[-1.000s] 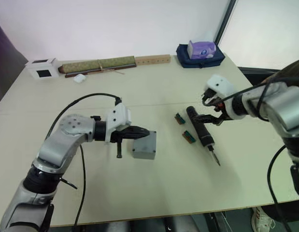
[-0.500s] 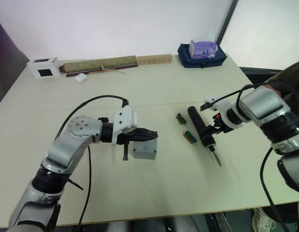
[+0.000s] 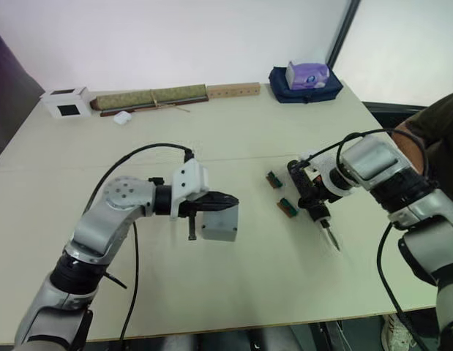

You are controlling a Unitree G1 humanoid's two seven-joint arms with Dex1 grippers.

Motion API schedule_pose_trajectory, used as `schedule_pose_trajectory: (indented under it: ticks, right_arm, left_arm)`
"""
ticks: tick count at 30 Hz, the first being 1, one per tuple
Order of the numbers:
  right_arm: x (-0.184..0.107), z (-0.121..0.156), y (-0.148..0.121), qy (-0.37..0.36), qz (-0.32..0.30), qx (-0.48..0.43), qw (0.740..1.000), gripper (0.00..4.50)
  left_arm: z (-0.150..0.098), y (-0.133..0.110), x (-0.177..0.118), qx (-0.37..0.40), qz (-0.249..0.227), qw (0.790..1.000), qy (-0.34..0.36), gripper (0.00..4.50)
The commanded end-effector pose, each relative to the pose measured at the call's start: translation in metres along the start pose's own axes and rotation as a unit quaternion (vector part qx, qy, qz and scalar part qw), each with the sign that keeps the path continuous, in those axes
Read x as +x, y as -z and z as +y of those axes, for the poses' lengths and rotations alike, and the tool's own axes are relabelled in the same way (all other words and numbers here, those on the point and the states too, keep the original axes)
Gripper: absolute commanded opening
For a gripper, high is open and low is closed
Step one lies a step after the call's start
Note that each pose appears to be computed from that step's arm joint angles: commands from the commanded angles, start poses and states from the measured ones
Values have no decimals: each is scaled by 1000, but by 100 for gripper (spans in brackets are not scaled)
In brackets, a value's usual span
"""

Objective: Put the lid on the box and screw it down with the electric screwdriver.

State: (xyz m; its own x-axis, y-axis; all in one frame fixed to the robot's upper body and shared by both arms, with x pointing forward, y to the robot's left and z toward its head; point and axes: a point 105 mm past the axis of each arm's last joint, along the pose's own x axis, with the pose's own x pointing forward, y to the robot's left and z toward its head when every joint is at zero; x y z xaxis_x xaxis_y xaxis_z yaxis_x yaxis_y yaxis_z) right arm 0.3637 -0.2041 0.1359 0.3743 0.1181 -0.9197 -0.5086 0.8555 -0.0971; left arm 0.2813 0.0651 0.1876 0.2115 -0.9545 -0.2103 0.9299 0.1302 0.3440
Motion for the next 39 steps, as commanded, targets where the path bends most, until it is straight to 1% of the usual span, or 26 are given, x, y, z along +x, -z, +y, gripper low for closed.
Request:
schedule_pose_trajectory:
  ticks: [1, 2, 3, 7, 8, 9, 10, 11, 12, 13, 15, 16, 17, 18, 21, 23, 25, 27, 31, 34, 39]
  right_arm:
    - [-10, -4, -12, 4, -31, 11, 999, 213]
    - [-15, -8, -15, 8, -43, 17, 999, 170]
    - [-19, -10, -18, 11, -54, 19, 998, 156]
    - [-39, -15, -29, 32, -103, 7, 994, 151]
    - [-45, -12, -33, 24, -121, 7, 992, 151]
    - [-56, -11, -42, 36, -157, -25, 987, 151]
    - [-69, -1, -53, 25, -207, -45, 977, 151]
    - [-85, 16, -67, -2, -271, -75, 960, 151]
    - [-97, 27, -73, -19, -313, -94, 945, 151]
    - [-112, 41, -81, -36, -371, -121, 920, 151]
    - [-138, 68, -92, -41, -482, -165, 860, 151]
    - [-152, 83, -95, -53, -541, -177, 821, 151]
    - [-159, 92, -95, -60, -578, -179, 794, 151]
    - [-160, 98, -94, -59, -597, -177, 780, 151]
    - [-154, 109, -95, -41, -623, -173, 762, 151]
    - [-155, 119, -95, -61, -658, -151, 735, 151]
    - [-155, 129, -94, -71, -683, -148, 712, 151]
    - [-153, 133, -93, -74, -693, -144, 702, 151]
    - [-149, 151, -83, -135, -721, -124, 669, 151]
    - [-143, 156, -78, -148, -726, -103, 663, 151]
    - [-133, 160, -74, -158, -717, -95, 672, 151]
  left_arm:
    - [4, 0, -6, 18, 8, 1000, -13, 0]
    - [6, 2, -8, 17, 13, 1000, -14, 0]
    - [7, 4, -9, 15, 17, 1000, -15, 0]
    - [10, 10, -12, 10, 27, 999, -16, 0]
    - [11, 12, -13, 9, 33, 999, -16, 0]
    - [10, 14, -14, 7, 37, 999, -15, 0]
    - [10, 15, -15, 2, 41, 999, -12, 0]
    - [9, 18, -16, 0, 46, 999, -7, 0]
    - [8, 19, -17, -1, 50, 999, -4, 0]
    - [7, 20, -17, -4, 52, 999, 0, 0]
    - [6, 23, -19, -12, 58, 998, 7, 0]
    - [5, 25, -18, -15, 61, 998, 12, 0]
    - [5, 27, -18, -19, 63, 998, 14, 0]
    - [6, 28, -18, -22, 64, 998, 15, 0]
    - [9, 35, -20, -31, 70, 997, 16, 0]
    - [10, 40, -18, -39, 75, 996, 18, 0]
    - [10, 45, -17, -40, 81, 996, 21, 0]
    - [11, 46, -17, -44, 81, 996, 22, 0]
    - [12, 56, -11, -58, 82, 995, 17, 0]
    - [13, 61, -7, -62, 85, 994, 14, 0]
    - [13, 63, -6, -61, 89, 994, 19, 0]
